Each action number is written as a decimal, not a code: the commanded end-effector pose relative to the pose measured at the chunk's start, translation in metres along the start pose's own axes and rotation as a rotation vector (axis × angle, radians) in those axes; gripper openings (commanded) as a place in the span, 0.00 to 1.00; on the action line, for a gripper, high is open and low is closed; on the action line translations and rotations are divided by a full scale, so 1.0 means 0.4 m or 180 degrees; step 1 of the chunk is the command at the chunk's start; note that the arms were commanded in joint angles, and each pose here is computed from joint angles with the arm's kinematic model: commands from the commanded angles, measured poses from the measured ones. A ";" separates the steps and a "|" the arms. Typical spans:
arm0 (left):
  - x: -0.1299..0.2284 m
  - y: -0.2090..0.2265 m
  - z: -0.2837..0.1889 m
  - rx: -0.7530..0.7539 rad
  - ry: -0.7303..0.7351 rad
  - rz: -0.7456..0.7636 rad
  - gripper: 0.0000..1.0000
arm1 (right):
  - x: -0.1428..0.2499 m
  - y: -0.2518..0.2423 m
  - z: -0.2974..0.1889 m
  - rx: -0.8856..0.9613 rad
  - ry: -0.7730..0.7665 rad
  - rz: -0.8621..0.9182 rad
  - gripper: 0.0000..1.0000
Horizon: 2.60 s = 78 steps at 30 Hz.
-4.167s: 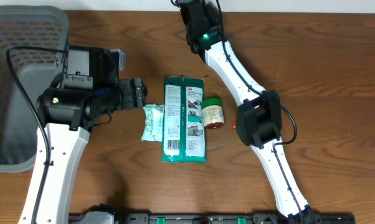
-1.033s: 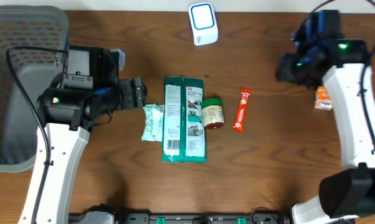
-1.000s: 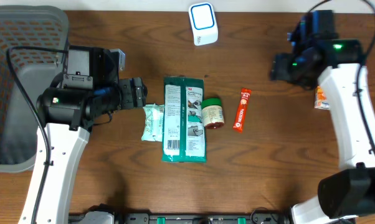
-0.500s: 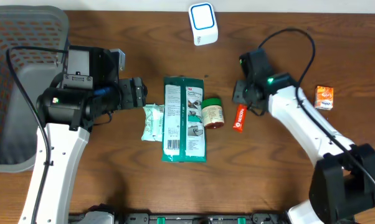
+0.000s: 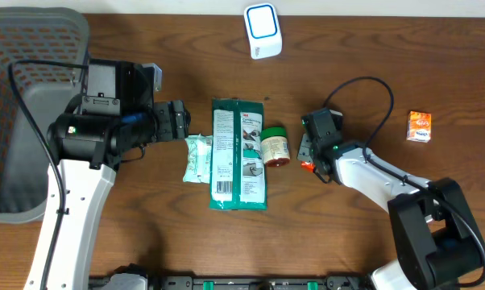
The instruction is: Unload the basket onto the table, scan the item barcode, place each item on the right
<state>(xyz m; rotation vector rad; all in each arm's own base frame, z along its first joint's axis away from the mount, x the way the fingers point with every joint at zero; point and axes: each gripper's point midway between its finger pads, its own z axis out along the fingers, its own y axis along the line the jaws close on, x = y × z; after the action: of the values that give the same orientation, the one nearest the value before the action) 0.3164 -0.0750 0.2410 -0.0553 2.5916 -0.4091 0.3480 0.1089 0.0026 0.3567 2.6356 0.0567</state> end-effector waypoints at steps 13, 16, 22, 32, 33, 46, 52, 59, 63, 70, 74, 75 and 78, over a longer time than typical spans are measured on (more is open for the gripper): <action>-0.010 0.002 -0.009 -0.0025 -0.0048 0.0000 0.84 | 0.028 -0.051 0.015 0.0238 0.0103 -0.0513 0.44; -0.010 0.002 -0.009 -0.0025 -0.0048 0.0000 0.85 | 0.040 -0.060 0.014 0.0279 0.0173 -0.0603 0.54; -0.010 0.002 -0.009 -0.0025 -0.0048 0.0000 0.84 | 0.034 -0.061 0.014 0.0289 0.0154 -0.0975 0.55; -0.010 0.002 -0.009 -0.0025 -0.0048 0.0000 0.84 | -0.111 0.047 -0.060 0.0013 -0.0069 -0.1454 0.51; -0.010 0.002 -0.009 -0.0025 -0.0048 0.0000 0.85 | -0.123 0.055 -0.066 -0.0002 -0.0105 -0.1443 0.49; -0.010 0.002 -0.009 -0.0025 -0.0048 0.0000 0.84 | -0.088 0.031 0.042 0.0208 0.0024 -0.1476 0.35; -0.010 0.002 -0.009 -0.0025 -0.0048 -0.0001 0.84 | -0.057 0.017 0.077 0.0266 0.0166 -0.1512 0.29; -0.010 0.002 -0.009 -0.0025 -0.0048 -0.0001 0.85 | -0.045 0.012 0.090 0.0289 0.0222 -0.1511 0.26; -0.010 0.002 -0.009 -0.0025 -0.0048 0.0000 0.84 | -0.044 0.012 0.091 0.0289 0.0226 -0.1503 0.22; -0.010 0.002 -0.009 -0.0025 -0.0048 -0.0001 0.84 | -0.045 0.011 0.087 0.0289 0.0228 -0.1503 0.01; -0.010 0.002 -0.009 -0.0025 -0.0048 0.0000 0.85 | -0.077 0.051 0.031 0.0010 0.0142 -0.1441 0.01; -0.010 0.002 -0.009 -0.0025 -0.0048 0.0000 0.84 | -0.085 0.063 0.016 -0.0083 0.0122 -0.1420 0.01; -0.010 0.001 -0.009 -0.0025 -0.0049 -0.0001 0.84 | -0.122 0.096 -0.064 -0.0510 0.0048 -0.1242 0.01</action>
<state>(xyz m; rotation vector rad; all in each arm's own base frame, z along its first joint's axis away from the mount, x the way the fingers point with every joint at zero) 0.3164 -0.0750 0.2410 -0.0555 2.5916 -0.4086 0.3833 0.1133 0.0097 -0.2404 2.7004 -0.1200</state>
